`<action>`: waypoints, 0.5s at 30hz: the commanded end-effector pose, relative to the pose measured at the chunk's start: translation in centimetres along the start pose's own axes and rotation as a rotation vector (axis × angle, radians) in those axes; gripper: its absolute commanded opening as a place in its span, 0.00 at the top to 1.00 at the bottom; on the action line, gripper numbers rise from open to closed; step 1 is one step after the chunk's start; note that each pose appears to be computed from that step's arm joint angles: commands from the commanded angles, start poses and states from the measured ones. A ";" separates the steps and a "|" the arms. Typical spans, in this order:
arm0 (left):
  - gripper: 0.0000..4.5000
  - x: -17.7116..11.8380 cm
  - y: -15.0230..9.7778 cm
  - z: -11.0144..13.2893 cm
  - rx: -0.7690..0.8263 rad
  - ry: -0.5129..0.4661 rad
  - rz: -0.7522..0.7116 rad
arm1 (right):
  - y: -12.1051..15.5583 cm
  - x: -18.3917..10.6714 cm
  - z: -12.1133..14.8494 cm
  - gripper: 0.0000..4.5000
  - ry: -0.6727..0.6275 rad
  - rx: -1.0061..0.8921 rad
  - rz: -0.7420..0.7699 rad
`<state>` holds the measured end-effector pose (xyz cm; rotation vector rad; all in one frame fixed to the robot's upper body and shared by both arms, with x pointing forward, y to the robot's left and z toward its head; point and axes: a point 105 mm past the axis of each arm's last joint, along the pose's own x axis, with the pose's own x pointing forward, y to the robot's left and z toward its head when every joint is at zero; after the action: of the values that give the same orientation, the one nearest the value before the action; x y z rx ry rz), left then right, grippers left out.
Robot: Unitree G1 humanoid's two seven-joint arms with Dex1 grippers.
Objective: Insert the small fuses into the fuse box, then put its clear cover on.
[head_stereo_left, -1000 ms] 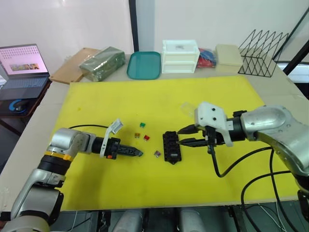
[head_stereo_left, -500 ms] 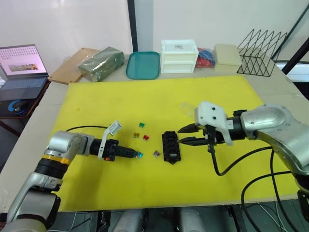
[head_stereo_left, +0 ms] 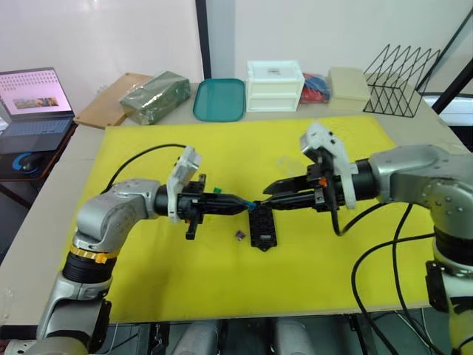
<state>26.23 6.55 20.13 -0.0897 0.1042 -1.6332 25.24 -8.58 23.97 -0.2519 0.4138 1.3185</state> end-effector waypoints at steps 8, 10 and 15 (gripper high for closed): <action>0.99 0.4 -0.2 1.5 0.095 -0.015 -0.011 | 0.7 -0.3 1.0 0.68 -0.027 -0.004 0.016; 0.99 0.4 -0.1 1.5 0.097 -0.015 -0.010 | 0.8 -0.1 1.0 0.68 -0.026 -0.002 0.017; 0.99 0.4 -0.1 1.2 0.100 -0.006 -0.012 | 0.8 0.0 1.0 0.68 -0.034 -0.001 0.017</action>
<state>26.39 6.14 20.98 -0.0443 0.0408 -1.6381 24.82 -8.08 23.75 -0.2155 0.4470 1.3290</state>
